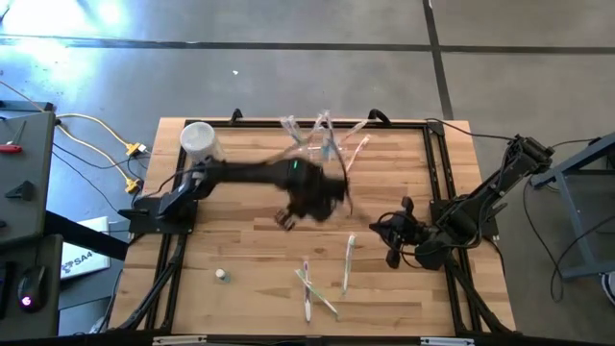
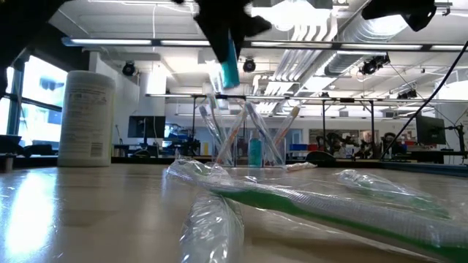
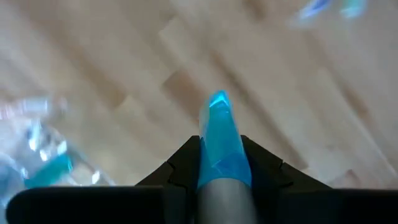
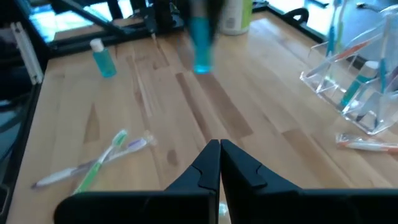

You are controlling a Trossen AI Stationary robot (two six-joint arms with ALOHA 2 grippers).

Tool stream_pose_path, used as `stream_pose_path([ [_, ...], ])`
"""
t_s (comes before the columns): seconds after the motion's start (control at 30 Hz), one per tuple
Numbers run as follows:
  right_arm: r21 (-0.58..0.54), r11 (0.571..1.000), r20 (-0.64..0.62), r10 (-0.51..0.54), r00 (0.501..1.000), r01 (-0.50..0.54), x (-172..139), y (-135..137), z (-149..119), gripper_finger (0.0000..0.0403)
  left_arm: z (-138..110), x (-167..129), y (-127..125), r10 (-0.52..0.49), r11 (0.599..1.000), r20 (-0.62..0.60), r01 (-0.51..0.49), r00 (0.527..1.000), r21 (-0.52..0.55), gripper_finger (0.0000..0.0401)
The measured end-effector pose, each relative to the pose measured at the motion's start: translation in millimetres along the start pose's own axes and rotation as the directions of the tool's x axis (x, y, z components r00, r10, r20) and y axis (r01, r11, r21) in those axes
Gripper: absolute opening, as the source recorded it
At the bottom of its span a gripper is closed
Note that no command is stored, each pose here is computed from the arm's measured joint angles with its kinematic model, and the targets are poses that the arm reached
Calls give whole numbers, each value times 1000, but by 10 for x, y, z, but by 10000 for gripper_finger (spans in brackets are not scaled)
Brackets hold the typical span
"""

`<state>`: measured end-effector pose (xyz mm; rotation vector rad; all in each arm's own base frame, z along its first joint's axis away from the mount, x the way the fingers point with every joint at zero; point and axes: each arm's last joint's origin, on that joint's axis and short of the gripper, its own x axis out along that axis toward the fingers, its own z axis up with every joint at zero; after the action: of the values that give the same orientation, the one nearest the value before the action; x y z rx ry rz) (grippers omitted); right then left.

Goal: Pick & Place toothbrushing station
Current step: Put the top mouthwash into the transparent organizer

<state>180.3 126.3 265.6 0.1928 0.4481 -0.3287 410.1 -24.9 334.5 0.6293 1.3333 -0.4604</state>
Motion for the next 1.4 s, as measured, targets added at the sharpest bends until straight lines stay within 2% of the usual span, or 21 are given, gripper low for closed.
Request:
stream_pose_path([
  [0.17, -33, 998, -32, 54, 998, -55, 6, 22, 5, 17, 394, -107, -652, 89, 972, -17, -83, 996, 221, 82],
  [0.27, -33, 992, -39, 123, 992, -124, 40, 48, 62, 52, 555, -147, -991, 164, 925, -23, -146, 986, 351, 82],
  [0.33, -43, 983, -33, 179, 983, -181, 61, 72, 111, 85, 642, -173, -1165, 210, 897, -2, -192, 978, 399, 82],
  [0.47, -83, 942, -35, 324, 946, -325, 128, 124, 204, 158, 764, -220, -1417, 309, 845, 36, -292, 950, 448, 82],
  [0.6, -127, 900, -40, 416, 908, -418, 265, 166, 255, 210, 855, -269, -1649, 390, 754, 77, -366, 918, 545, 82],
  [0.7, -126, 884, -48, 448, 893, -450, 434, 165, 280, 227, 940, -302, -1776, 409, 686, 146, -409, 901, 601, 82],
  [0.83, -110, 866, -82, 481, 873, -488, 696, 144, 268, 231, 1027, -338, -1874, 414, 610, 225, -453, 882, 650, 82],
  [0.9, -104, 829, -83, 543, 836, -549, 810, 160, 276, 231, 1059, -352, -1917, 414, 570, 254, -467, 874, 676, 82],
  [1.03, -86, 707, -87, 697, 712, -702, 986, 207, 281, 231, 1073, -357, -1921, 415, 523, 267, -468, 870, 713, 82],
  [1.17, -79, 618, -78, 778, 623, -782, 1120, 233, 271, 231, 1104, -369, -1901, 421, 497, 296, -491, 857, 715, 82],
  [1.33, -87, 478, -68, 873, 484, -874, 1255, 246, 265, 231, 1144, -375, -1897, 426, 431, 329, -509, 842, 745, 82],
  [1.4, -94, 430, -68, 897, 437, -898, 1282, 262, 254, 231, 1155, -349, -1873, 427, 424, 333, -512, 841, 747, 82],
])
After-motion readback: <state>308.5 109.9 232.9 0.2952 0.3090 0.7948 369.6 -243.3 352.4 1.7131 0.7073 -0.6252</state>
